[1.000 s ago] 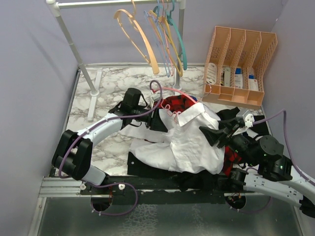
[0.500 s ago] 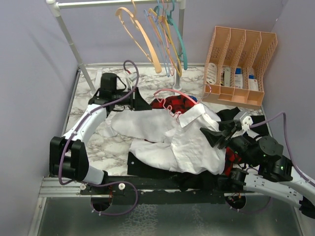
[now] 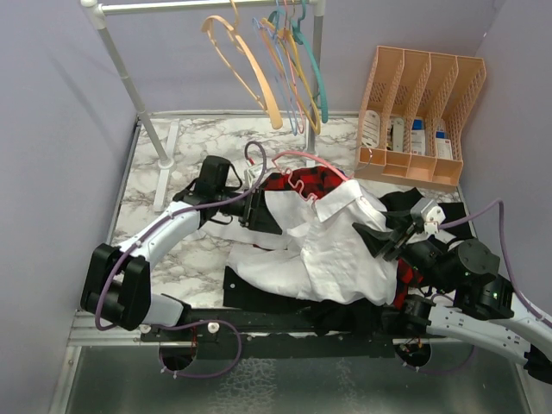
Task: Place the shirt on the hanger
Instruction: Hang the shirt at the center of the board.
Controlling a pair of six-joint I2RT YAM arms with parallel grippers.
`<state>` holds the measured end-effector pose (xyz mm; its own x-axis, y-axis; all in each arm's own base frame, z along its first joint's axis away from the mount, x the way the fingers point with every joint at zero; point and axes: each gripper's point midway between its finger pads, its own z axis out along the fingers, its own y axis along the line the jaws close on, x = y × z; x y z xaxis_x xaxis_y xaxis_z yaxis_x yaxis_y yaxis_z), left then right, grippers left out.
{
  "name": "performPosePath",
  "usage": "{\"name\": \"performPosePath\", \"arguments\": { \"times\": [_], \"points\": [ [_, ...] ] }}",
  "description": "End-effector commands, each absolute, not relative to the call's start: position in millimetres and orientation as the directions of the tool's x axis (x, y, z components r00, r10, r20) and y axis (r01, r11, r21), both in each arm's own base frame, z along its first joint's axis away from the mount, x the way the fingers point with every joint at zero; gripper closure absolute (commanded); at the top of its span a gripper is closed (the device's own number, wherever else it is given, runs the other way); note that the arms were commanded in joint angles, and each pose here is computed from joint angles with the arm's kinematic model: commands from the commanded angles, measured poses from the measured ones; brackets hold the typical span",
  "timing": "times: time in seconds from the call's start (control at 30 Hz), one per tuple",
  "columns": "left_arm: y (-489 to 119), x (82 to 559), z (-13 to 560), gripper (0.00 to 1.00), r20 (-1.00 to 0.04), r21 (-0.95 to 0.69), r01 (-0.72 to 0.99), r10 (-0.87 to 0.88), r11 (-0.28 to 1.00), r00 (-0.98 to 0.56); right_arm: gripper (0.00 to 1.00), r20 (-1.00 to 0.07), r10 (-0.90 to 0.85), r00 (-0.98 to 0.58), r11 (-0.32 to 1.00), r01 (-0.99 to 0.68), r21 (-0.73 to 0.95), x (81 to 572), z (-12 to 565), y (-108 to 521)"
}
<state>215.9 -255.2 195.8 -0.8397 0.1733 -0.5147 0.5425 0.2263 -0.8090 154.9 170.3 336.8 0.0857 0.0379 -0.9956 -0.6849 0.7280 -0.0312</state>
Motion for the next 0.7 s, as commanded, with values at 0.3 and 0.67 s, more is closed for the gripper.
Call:
{"name": "performPosePath", "arguments": {
  "times": [0.3,0.67],
  "points": [
    [-276,217,185,0.1,-0.296,-0.909,0.314,0.105,0.275,-0.949,0.99,-0.973,0.202,0.113,0.719,-0.691,0.069,152,376,169],
    [-290,232,181,0.11,-0.17,-0.92,0.178,0.053,0.349,-0.984,0.99,-0.973,0.218,0.078,0.722,-0.684,0.107,152,374,167]
  ]
}}
